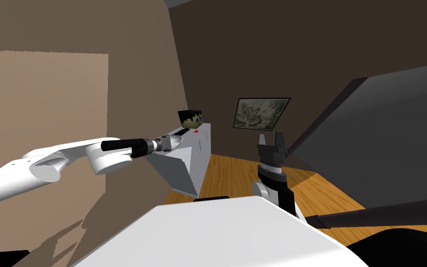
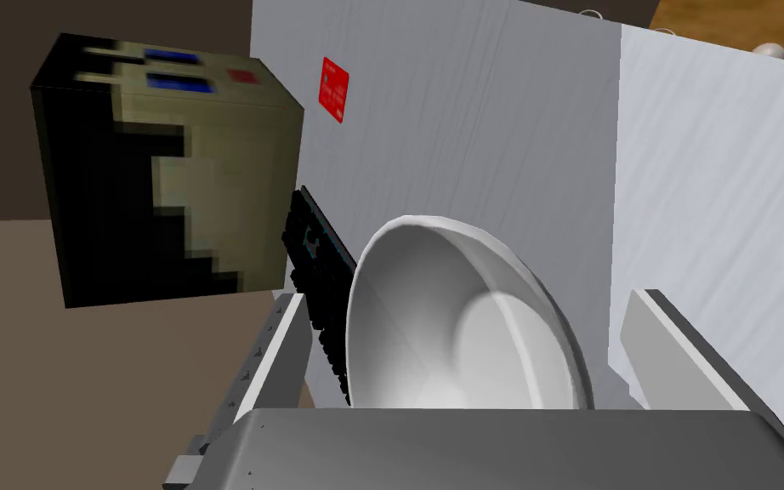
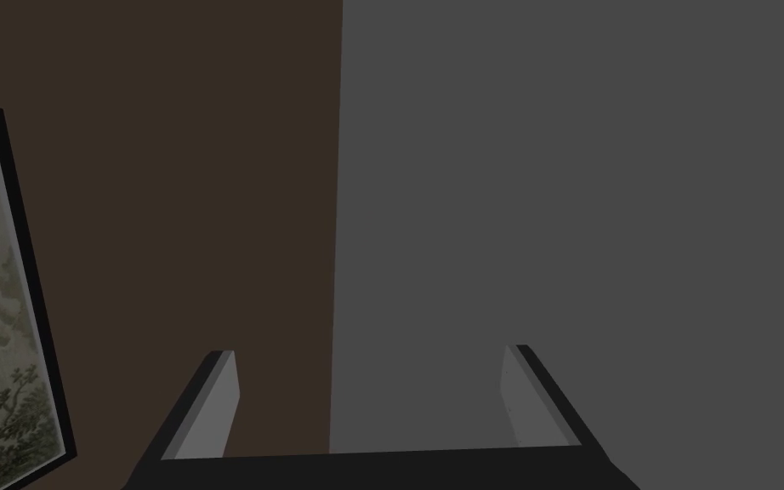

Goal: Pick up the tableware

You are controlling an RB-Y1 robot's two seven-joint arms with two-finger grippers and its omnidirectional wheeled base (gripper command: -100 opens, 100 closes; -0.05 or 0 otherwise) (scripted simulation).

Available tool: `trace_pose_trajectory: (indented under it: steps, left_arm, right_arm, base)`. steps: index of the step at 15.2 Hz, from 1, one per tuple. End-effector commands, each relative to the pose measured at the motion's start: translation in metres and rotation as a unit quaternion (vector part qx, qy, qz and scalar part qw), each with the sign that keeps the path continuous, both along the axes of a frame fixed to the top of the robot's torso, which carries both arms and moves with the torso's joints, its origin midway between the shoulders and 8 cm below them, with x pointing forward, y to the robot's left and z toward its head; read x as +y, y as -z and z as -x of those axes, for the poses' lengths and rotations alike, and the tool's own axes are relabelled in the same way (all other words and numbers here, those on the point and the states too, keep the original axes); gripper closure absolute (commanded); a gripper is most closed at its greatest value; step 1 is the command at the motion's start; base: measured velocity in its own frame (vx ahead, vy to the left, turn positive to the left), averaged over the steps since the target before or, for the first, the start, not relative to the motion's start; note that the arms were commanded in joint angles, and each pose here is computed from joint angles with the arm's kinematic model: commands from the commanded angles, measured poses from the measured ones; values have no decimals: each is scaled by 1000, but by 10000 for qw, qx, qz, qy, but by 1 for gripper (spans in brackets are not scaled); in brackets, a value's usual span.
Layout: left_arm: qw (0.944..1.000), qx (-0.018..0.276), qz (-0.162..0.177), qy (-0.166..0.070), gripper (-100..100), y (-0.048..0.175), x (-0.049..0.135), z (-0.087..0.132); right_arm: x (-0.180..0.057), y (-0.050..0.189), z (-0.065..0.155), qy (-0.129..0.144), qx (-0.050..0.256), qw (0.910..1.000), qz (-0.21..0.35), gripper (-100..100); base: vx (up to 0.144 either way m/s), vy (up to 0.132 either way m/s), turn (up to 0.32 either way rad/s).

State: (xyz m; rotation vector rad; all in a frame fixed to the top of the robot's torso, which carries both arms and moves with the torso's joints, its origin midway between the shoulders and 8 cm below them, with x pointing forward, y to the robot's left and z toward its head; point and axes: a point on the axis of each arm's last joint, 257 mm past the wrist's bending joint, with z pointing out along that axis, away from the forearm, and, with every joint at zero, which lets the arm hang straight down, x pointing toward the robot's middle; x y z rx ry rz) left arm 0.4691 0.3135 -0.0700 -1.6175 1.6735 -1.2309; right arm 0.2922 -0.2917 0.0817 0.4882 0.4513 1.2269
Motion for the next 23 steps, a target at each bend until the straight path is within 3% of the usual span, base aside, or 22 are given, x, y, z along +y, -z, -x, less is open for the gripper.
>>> trace_pose_trajectory:
  steps: [1, 2, 3, 5, 8, 11, 13, 14, 15, 16, 18, 19, 20, 22, 23]
  left_arm:
    - [9991, 328, -67, -267, -100, 8, 15, 3]
    - [9990, 346, -82, -285, -100, 9, 16, 4]
    - [9972, 567, -76, -477, -100, 14, 25, 7]
    - [9967, 609, -130, -520, -100, 16, 28, 8]
    - [9897, 1048, -187, -954, -100, 26, 50, 18]
    - [9890, 1078, -216, -987, -100, 27, 53, 19]
    - [9793, 1443, -272, -1395, -100, 35, 73, 30]
    - [9786, 1463, -292, -1417, -100, 35, 74, 30]
    - [9730, 1622, -323, -1609, -100, 39, 84, 36]
    - [9730, 1622, -326, -1610, -100, 39, 84, 36]
    - [9624, 1872, -384, -1931, -100, 43, 100, 46]
    - [9624, 1872, -384, -1931, -100, 43, 100, 46]
    - [9543, 2031, -426, -2149, -100, 46, 111, 54]
    - [9519, 2076, -438, -2212, -100, 47, 114, 56]
    - [9554, 2009, -402, -2125, -100, 45, 109, 52]
  right_arm:
    - [0, 0, 0, 0, 0, 10000, 0, 0]
    - [0, 0, 0, 0, 0, 10000, 0, 0]
    - [0, 0, 0, 0, 0, 10000, 0, 0]
    - [0, 0, 0, 0, 0, 10000, 0, 0]
    - [0, 0, 0, 0, 0, 10000, 0, 0]
    - [0, 0, 0, 0, 0, 10000, 0, 0]
    - [0, 0, 0, 0, 0, 10000, 0, 0]
    - [0, 0, 0, 0, 0, 10000, 0, 0]
    - [0, 0, 0, 0, 0, 10000, 0, 0]
    - [0, 0, 0, 0, 0, 10000, 0, 0]
    - [0, 0, 0, 0, 0, 10000, 0, 0]
    - [0, 0, 0, 0, 0, 10000, 0, 0]
    - [0, 0, 0, 0, 0, 10000, 0, 0]
    - [0, 0, 0, 0, 0, 10000, 0, 0]
    - [0, 0, 0, 0, 0, 10000, 0, 0]
  base:
    - [30, -50, -8]
    - [31, -51, -16]
    - [36, -64, -17]
    - [31, -53, -1]
    - [37, -50, -8]
    - [30, -35, 1]
    - [32, -36, -7]
    - [47, -59, -2]
    - [52, -53, 6]
    - [49, -44, 5]
    - [45, -43, 3]
    - [41, -35, 4]
    - [42, -30, 4]
    - [38, -24, 6]
    - [19, -13, 3]
